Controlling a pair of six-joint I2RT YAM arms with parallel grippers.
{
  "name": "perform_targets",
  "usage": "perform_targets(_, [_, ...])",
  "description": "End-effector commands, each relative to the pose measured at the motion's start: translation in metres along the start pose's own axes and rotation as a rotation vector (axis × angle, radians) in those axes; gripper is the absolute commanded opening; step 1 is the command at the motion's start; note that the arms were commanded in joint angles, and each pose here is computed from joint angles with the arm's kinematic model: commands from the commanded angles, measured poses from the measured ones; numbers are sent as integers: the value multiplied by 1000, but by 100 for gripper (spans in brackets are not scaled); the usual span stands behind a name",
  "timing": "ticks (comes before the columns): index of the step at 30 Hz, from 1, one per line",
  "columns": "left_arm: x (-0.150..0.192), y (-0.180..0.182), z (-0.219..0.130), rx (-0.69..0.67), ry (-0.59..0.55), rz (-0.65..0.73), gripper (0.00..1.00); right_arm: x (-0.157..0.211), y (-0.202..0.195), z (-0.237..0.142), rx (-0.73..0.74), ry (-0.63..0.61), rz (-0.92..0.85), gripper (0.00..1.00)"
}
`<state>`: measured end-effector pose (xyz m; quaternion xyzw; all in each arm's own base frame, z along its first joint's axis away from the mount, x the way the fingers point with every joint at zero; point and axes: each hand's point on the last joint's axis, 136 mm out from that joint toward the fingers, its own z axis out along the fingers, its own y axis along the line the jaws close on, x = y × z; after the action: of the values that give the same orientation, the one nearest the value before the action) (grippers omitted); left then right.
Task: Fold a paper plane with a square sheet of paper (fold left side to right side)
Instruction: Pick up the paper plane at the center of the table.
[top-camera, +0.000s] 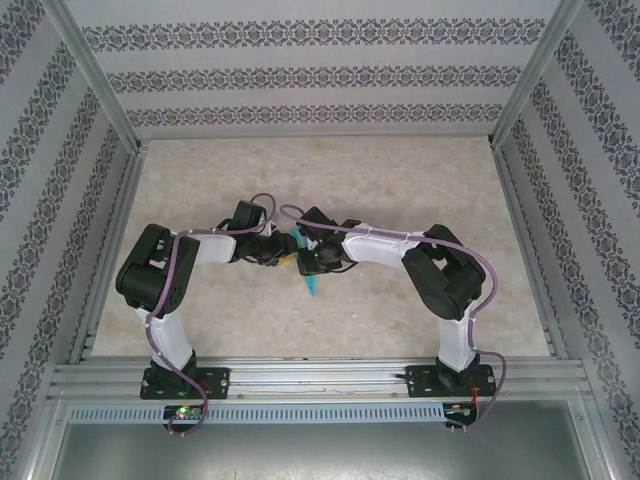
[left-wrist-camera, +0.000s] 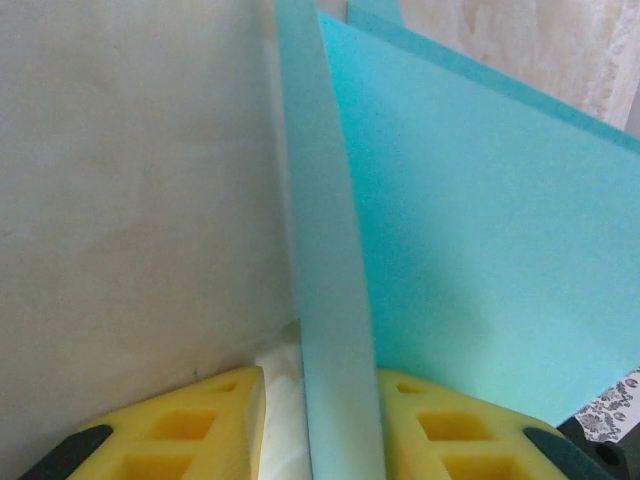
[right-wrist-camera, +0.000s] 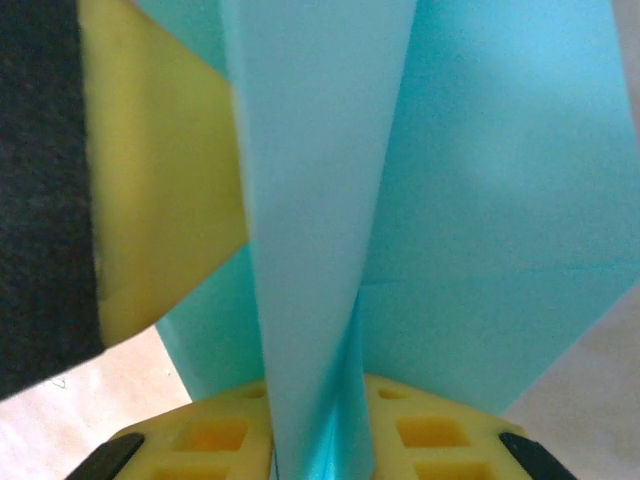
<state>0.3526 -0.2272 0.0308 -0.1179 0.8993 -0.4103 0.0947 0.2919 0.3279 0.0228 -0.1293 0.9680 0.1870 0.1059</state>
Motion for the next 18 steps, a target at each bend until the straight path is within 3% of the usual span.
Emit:
perform_targets(1, [-2,-6,3,6,-1,18,32,2,4,4,19,10,-9,24])
perform_targets(11, [-5,-13,-8,7,-34,46,34,6,7,10,17,24,3,16])
perform_targets(18, [-15,-35,-53,18,-137,115,40,-1,5,-2,37,-4,14,4])
